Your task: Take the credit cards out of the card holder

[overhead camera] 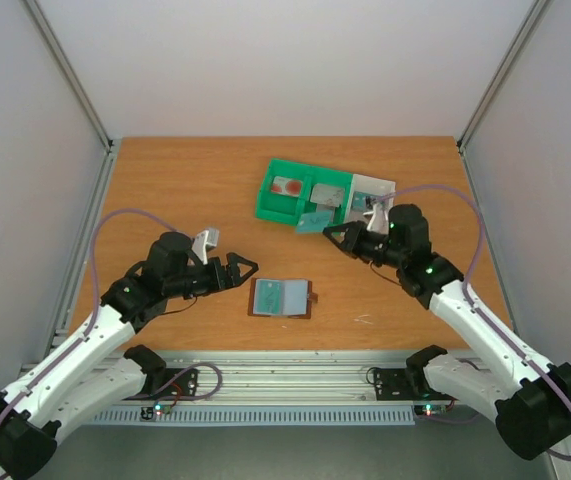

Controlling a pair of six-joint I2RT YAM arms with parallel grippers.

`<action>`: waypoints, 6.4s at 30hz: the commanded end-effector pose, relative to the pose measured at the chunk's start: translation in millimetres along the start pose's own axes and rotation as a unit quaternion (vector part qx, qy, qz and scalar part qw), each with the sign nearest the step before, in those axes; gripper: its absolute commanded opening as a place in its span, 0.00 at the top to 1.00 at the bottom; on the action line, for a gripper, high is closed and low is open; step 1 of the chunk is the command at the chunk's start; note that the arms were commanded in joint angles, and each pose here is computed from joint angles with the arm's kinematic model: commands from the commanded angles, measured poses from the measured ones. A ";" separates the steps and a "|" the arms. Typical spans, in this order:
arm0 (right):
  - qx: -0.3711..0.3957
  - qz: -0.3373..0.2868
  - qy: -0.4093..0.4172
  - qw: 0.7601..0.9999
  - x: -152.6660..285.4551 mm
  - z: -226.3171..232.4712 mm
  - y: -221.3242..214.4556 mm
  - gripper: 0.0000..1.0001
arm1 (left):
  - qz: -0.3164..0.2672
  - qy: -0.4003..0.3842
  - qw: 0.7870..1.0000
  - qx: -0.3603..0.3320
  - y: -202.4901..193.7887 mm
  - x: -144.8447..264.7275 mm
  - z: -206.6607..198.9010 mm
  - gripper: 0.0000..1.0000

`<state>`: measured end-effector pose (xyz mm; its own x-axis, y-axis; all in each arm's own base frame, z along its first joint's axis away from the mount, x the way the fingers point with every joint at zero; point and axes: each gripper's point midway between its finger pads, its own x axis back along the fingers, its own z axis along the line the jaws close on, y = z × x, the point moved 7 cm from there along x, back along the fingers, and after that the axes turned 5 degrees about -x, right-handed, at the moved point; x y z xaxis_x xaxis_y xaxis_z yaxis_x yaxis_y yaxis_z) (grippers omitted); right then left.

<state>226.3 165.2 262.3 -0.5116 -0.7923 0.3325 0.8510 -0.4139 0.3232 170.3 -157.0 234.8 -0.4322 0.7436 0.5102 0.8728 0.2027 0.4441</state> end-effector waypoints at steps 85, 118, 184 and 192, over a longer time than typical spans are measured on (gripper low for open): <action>-0.048 -0.052 -0.288 0.955 -9.4 -178.6 215.1 0.79 | 0.093 0.077 0.993 -0.004 3.8 -54.3 29.0 0.06; -0.037 0.120 -0.181 0.976 -65.4 -46.9 12.5 0.79 | 0.171 0.081 0.981 0.041 -37.8 -107.9 92.7 0.69; -0.017 0.217 -0.167 0.962 -132.5 -108.0 -122.4 0.98 | 0.209 0.109 0.969 0.069 -72.2 -106.1 123.0 0.98; -0.024 0.213 -0.165 0.963 -131.7 -116.8 -120.8 0.99 | 0.209 0.112 0.969 0.071 -73.2 -104.9 124.3 0.98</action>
<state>206.6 274.7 84.1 -0.1074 -0.7254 0.6799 0.9938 -0.0978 0.0526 186.9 -178.9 69.9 -0.0666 0.6695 0.7398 0.9962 0.0034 0.0866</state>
